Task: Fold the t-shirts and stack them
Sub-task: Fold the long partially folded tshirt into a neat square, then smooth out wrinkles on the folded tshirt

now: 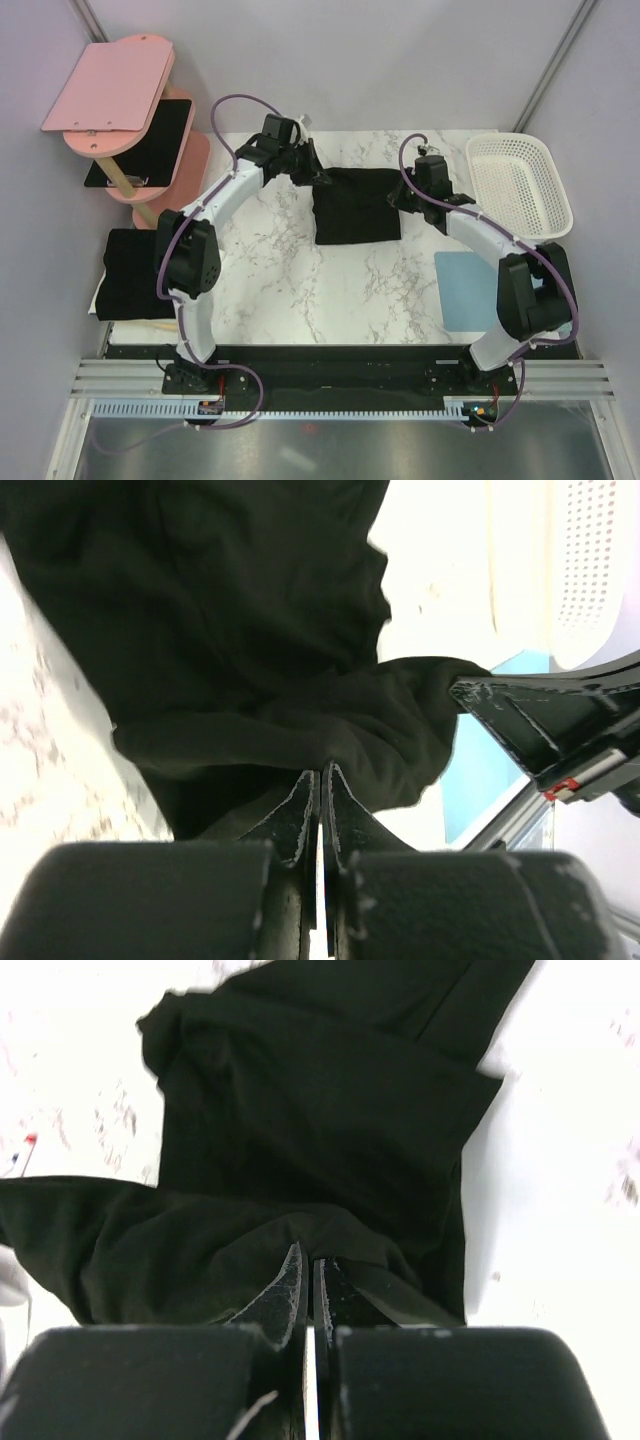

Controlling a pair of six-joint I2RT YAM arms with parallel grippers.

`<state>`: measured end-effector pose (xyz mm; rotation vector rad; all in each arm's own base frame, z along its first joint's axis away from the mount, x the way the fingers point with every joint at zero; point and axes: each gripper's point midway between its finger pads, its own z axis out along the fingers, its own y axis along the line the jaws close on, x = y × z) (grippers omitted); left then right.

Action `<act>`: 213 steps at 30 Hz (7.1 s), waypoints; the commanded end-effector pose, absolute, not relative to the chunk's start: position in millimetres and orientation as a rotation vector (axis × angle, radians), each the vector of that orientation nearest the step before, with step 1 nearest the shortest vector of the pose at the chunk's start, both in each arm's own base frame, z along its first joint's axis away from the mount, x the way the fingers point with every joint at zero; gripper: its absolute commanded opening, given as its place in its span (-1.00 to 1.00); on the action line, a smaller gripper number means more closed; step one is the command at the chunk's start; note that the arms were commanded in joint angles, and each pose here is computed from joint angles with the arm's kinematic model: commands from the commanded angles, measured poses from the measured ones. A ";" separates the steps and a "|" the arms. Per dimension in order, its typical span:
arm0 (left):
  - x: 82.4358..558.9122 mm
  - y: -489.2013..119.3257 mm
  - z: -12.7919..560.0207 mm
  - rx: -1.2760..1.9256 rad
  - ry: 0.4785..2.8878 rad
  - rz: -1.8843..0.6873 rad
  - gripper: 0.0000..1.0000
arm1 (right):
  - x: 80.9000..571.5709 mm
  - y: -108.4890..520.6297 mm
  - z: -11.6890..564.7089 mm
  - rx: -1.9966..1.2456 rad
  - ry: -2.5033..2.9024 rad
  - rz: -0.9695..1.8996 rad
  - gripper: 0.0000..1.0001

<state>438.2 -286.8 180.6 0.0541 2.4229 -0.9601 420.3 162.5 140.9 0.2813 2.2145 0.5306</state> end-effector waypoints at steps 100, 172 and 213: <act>365.6 -278.7 79.2 0.057 2.639 -0.818 -0.96 | 402.5 267.0 98.3 -0.318 2.330 0.902 -1.00; 280.7 -27.6 29.0 -0.224 2.676 0.992 0.57 | 403.5 180.6 158.6 -0.099 2.190 0.687 -0.46; 358.8 -123.8 46.2 -0.148 2.775 0.378 -0.96 | 375.9 165.0 116.1 -0.020 2.299 0.844 -0.42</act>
